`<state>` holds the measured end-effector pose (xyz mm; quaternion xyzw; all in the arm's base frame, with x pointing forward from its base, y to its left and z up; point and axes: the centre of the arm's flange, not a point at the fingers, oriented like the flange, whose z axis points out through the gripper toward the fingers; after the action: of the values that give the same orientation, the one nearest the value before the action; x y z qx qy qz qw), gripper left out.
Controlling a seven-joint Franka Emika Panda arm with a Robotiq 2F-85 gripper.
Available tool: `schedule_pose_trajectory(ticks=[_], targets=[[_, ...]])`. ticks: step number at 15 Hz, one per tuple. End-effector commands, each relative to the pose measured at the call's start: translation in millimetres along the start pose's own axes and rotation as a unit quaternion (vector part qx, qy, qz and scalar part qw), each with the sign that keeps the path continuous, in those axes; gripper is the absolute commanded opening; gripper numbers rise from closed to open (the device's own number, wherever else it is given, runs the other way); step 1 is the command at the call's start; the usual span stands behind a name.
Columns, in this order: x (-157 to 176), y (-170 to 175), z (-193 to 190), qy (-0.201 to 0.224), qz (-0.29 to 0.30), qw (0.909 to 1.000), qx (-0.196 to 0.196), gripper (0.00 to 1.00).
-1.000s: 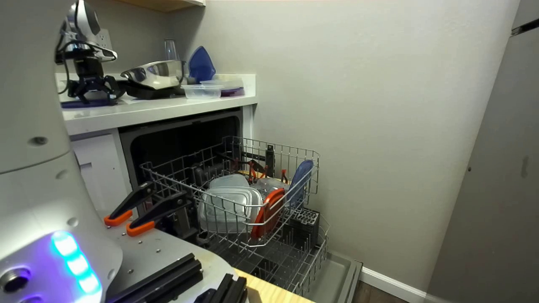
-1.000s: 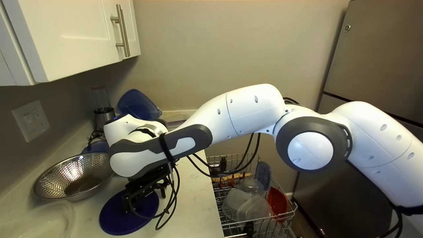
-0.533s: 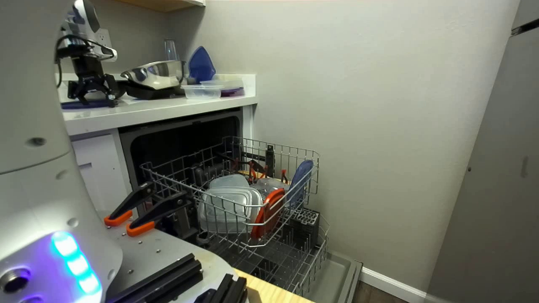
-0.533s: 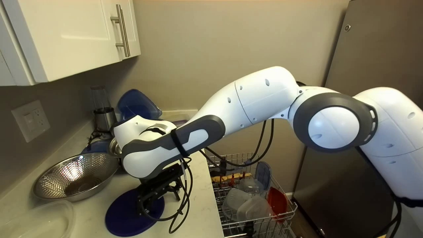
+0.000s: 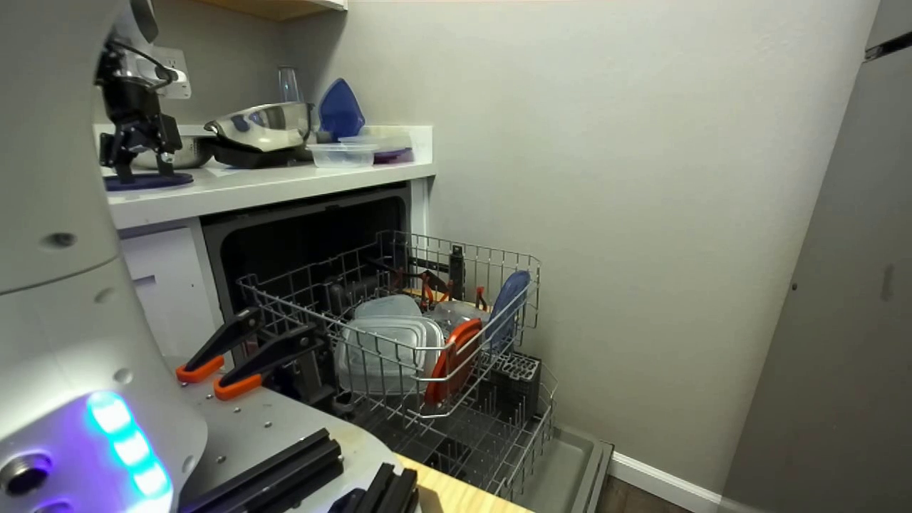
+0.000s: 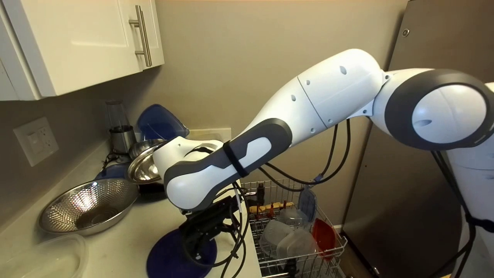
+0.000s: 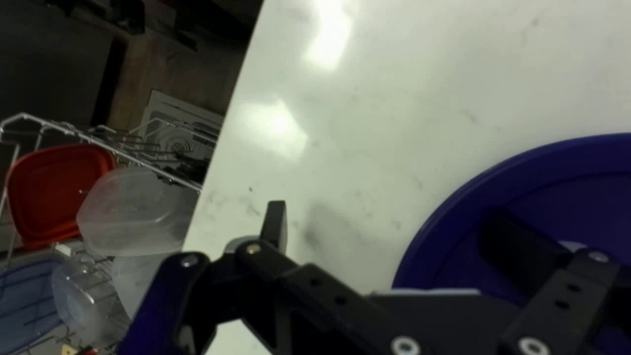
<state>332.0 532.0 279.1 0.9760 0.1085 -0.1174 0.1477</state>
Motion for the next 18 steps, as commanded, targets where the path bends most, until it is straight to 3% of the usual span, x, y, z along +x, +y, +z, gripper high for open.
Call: schedule_pose_trajectory(ticks=[1, 7, 10, 12, 13, 18], targets=[[-63.7, 53.4, 22.3, -0.025, 0.050, 0.9984, 0.002, 1.00], [-116.6, 95.9, 36.8, -0.067, 0.132, 0.9882, -0.039, 1.00], [-121.4, 108.2, 41.6, -0.065, 0.140, 0.9864, -0.057, 1.00], [-116.9, 112.2, 40.5, -0.057, 0.130, 0.9887, -0.049, 1.00], [-107.3, 98.3, 42.2, -0.061, 0.128, 0.9882, -0.058, 1.00], [-106.0, 98.3, 42.9, -0.064, 0.128, 0.9881, -0.057, 1.00]])
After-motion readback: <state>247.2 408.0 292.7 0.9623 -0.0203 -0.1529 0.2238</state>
